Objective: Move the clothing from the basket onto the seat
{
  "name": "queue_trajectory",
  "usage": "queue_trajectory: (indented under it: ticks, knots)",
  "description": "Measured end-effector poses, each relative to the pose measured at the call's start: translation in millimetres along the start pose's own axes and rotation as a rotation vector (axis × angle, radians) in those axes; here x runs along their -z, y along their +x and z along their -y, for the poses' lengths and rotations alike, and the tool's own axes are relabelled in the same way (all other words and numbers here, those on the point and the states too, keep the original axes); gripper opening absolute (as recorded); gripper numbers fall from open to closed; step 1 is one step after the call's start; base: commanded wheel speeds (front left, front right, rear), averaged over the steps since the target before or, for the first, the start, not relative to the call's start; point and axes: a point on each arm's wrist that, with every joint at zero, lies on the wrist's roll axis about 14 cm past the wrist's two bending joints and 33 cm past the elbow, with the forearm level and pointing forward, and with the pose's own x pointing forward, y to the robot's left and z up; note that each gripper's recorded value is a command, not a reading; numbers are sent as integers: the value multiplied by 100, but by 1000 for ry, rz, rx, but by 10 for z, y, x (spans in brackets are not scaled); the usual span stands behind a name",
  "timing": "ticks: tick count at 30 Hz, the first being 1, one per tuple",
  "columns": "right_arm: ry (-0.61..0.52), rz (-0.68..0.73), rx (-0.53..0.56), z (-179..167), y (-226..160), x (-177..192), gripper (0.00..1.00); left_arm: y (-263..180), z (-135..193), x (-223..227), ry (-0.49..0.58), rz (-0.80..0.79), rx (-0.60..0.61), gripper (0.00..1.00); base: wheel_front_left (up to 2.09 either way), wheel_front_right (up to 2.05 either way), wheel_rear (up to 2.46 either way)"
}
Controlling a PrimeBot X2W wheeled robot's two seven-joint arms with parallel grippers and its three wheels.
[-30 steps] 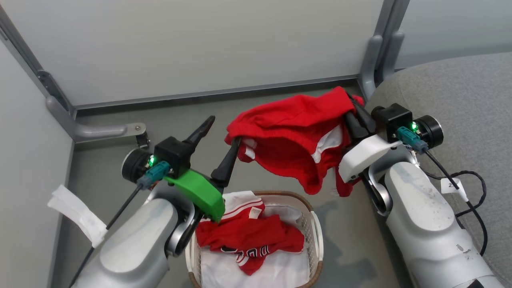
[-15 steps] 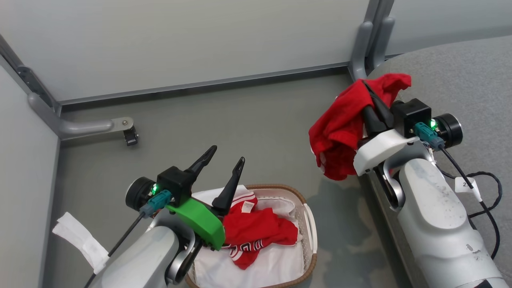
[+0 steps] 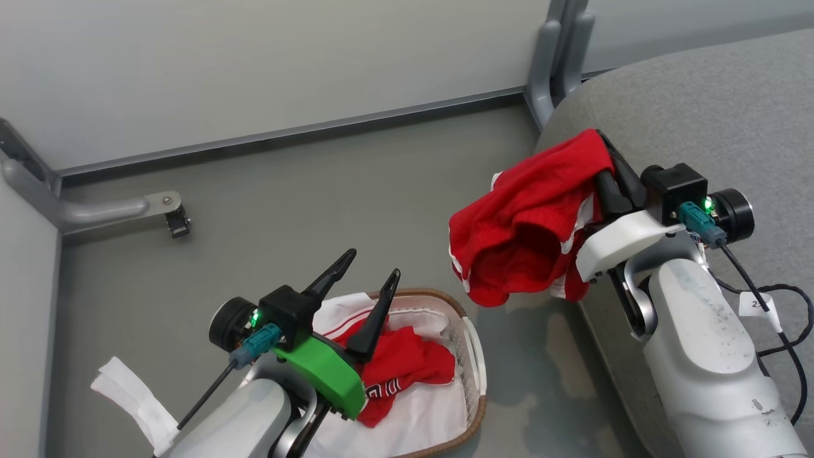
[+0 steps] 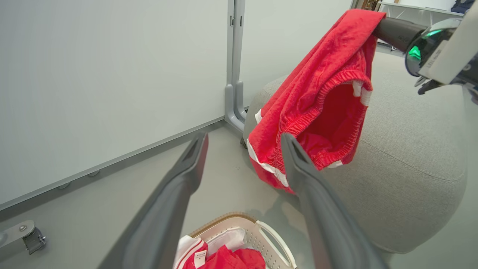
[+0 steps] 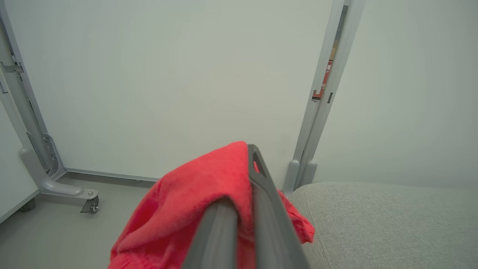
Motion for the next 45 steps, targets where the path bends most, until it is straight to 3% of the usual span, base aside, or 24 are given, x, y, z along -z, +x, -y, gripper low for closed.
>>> queue_trajectory:
  ticks: [8, 20, 31, 39, 45]
  knots:
    - [-15, 27, 89, 348, -173, -108, 0, 213, 240, 17, 6, 5, 94, 100, 0, 0, 0]
    - [-70, 3, 319, 1141, -746, -145, 0, 592, 743, 150, -9, -12, 282, 100, 0, 0, 0]
    - [-103, -48, 454, 1529, -1196, -88, 0, 780, 1137, 251, -30, -19, 419, 100, 0, 0, 0]
    - [-111, -91, 467, 1578, -1183, 55, 0, 796, 1114, 318, -38, -27, 422, 100, 0, 0, 0]
    - [-148, -73, 438, 1636, -801, -11, 0, 903, 889, 263, -39, 0, 372, 100, 0, 0, 0]
